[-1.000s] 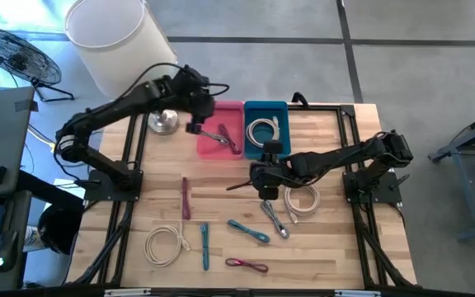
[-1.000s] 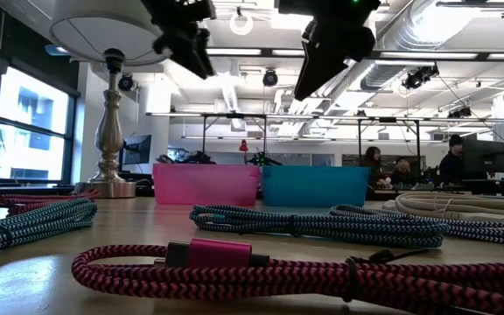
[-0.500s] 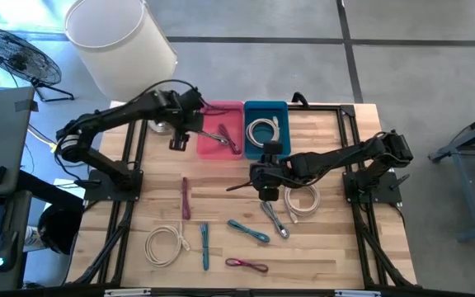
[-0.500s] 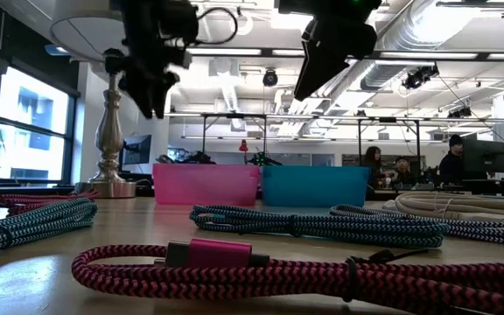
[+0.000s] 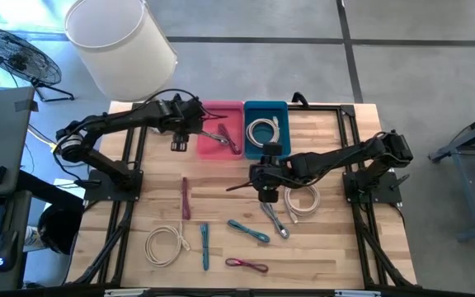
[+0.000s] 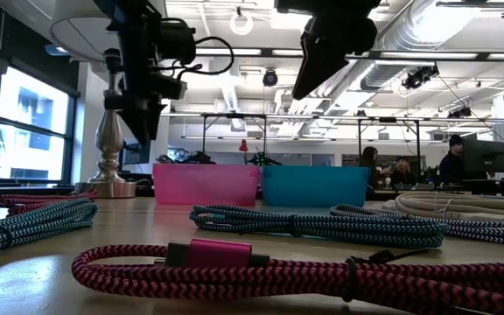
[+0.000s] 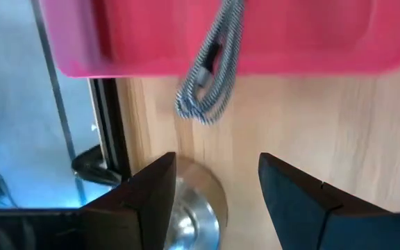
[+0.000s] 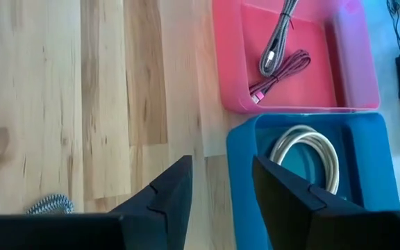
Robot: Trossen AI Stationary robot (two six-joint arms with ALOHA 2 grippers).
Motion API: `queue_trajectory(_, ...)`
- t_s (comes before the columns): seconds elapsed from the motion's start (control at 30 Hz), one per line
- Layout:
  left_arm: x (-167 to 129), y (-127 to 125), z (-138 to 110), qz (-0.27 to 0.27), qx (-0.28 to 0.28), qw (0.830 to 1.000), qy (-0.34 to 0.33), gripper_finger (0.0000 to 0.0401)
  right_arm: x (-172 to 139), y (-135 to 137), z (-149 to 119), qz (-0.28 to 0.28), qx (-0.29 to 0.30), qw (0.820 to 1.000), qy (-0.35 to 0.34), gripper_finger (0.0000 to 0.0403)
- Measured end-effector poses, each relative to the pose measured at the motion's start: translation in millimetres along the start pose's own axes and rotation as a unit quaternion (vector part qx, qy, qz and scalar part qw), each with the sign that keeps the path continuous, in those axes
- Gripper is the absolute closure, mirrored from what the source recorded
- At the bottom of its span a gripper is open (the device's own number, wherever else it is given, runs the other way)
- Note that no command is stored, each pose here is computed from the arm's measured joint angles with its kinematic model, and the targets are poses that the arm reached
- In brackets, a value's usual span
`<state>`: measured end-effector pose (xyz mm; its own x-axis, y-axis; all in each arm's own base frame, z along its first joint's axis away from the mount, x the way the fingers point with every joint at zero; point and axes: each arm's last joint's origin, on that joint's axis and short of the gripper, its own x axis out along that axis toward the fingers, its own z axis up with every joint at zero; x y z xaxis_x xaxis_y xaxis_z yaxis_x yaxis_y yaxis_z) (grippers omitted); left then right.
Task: Pick & Place USB Port
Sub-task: Put the right black white charger cable into the pink bin, then put the top pink charger cable into the pink bin
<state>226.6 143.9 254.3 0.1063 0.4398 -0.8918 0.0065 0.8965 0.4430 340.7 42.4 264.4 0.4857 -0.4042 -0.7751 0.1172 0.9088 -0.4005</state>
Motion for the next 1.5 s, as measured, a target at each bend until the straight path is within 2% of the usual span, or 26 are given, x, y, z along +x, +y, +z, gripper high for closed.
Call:
queue_trajectory(0.17,16.9,3.9,-5.2,-0.005,-0.090,0.996,0.021,0.0201,0.0,0.0,0.6,0.000,0.001,1.000,-0.003,0.0261)
queue_trajectory(0.43,41.9,-2.4,-7.0,-0.014,-0.101,0.993,0.063,0.0201,0.1,0.2,0.6,0.002,0.001,1.000,-0.003,0.0261)
queue_trajectory(0.77,63.1,2.1,12.4,-0.001,-0.108,0.994,0.009,0.0201,0.0,0.3,0.6,0.004,0.001,1.000,-0.002,0.0261)
queue_trajectory(1.03,60.2,10.2,26.8,-0.011,-0.094,0.992,-0.082,0.0201,-0.1,0.2,0.8,0.004,0.001,1.000,-0.003,0.0261)
queue_trajectory(1.33,38.3,21.3,35.5,0.010,-0.075,0.994,-0.075,0.0201,-0.1,0.2,0.7,0.004,0.001,1.000,-0.002,0.0261)
queue_trajectory(1.5,22.1,22.8,46.5,0.013,-0.068,0.992,-0.109,0.0201,-0.1,0.2,0.7,0.004,0.001,1.000,-0.002,0.0261)
